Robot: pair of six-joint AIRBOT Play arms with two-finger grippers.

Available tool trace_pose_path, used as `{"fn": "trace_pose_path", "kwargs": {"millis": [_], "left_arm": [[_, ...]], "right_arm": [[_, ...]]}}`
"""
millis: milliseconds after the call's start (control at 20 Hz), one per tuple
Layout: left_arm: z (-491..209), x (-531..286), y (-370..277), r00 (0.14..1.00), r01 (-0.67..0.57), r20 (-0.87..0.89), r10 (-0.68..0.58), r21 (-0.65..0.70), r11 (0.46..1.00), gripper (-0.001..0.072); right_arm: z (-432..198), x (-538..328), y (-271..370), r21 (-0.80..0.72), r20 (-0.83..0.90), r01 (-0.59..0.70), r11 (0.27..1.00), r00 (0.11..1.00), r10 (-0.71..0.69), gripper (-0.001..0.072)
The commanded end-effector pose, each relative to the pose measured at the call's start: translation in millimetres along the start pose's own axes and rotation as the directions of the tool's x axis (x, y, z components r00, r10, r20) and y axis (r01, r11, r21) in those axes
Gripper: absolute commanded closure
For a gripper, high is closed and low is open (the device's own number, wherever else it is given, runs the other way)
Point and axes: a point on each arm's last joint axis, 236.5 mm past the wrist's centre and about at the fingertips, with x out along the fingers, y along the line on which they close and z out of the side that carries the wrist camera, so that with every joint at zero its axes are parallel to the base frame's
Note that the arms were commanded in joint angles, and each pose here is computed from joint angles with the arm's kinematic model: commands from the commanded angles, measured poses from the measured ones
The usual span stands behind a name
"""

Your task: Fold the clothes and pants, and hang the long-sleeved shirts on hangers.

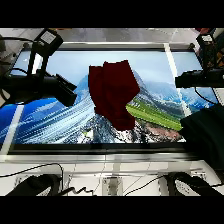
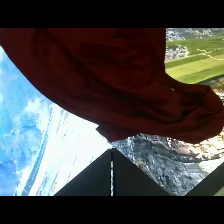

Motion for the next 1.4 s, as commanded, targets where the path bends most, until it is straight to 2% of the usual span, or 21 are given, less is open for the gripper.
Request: {"fn": "trace_pose_path", "kwargs": {"millis": [0, 600, 750, 950, 1050, 1150, 1200, 1250, 1300, 1350], "left_arm": [[-0.1, 0.2, 0.2, 1.000, -0.001, -0.001, 0.001, 0.000, 1.000, 0.0698], [-0.1, 0.2, 0.2, 1.000, -0.001, -0.001, 0.001, 0.000, 1.000, 0.0698], [0.0, 0.2, 0.2, 1.000, -0.001, 0.000, 0.001, 0.000, 1.000, 0.0697], [0.0, 0.2, 0.2, 1.000, 0.000, 0.000, 0.000, 0.000, 1.000, 0.0697], [0.0, 0.2, -0.2, 1.000, 0.001, 0.000, -0.001, 0.000, 1.000, 0.0697], [0.2, 0.2, 0.0, 1.000, 0.000, 0.000, 0.000, 0.000, 1.000, 0.0697], [0.1, 0.5, 0.0, 1.000, 0.000, 0.000, 0.000, 0.000, 1.000, 0.0698], [-0.3, 1.5, 0.0, 1.000, 0.001, -0.003, -0.001, 0.000, 1.000, 0.0697], [-0.9, 3.3, 0.1, 1.000, 0.002, -0.007, -0.002, -0.001, 1.000, 0.0697], [-1.8, 6.1, 0.0, 1.000, 0.004, -0.014, -0.004, -0.001, 1.000, 0.0698]], "right_arm": [[0.2, 0.0, 0.3, 0.000, 0.000, -0.001, 1.000, 1.000, 0.001, 0.0695], [6.9, 0.3, -1.6, 0.000, 0.028, 0.007, 1.000, 1.000, -0.007, 0.0694], [-5.9, 9.6, -6.7, 0.000, -0.022, 0.023, 1.000, 0.999, -0.023, 0.0695], [-104.1, 62.7, 8.3, -0.021, -0.315, -0.060, 0.998, 0.948, 0.051, 0.0696], [-170.2, 90.2, 34.7, 0.053, -0.457, -0.151, 0.987, 0.875, 0.159, 0.0696], [-213.9, 111.0, 74.5, 0.186, -0.499, -0.259, 0.948, 0.806, 0.319, 0.0695], [-222.3, 120.7, 92.2, 0.272, -0.476, -0.287, 0.918, 0.789, 0.388, 0.0615], [-223.0, 131.0, 108.1, 0.365, -0.429, -0.307, 0.879, 0.783, 0.451, 0.0351], [-219.7, 139.5, 119.8, 0.443, -0.384, -0.320, 0.838, 0.776, 0.500, 0.0190], [-215.1, 148.8, 128.5, 0.510, -0.347, -0.328, 0.795, 0.767, 0.539, 0.0189]]}}
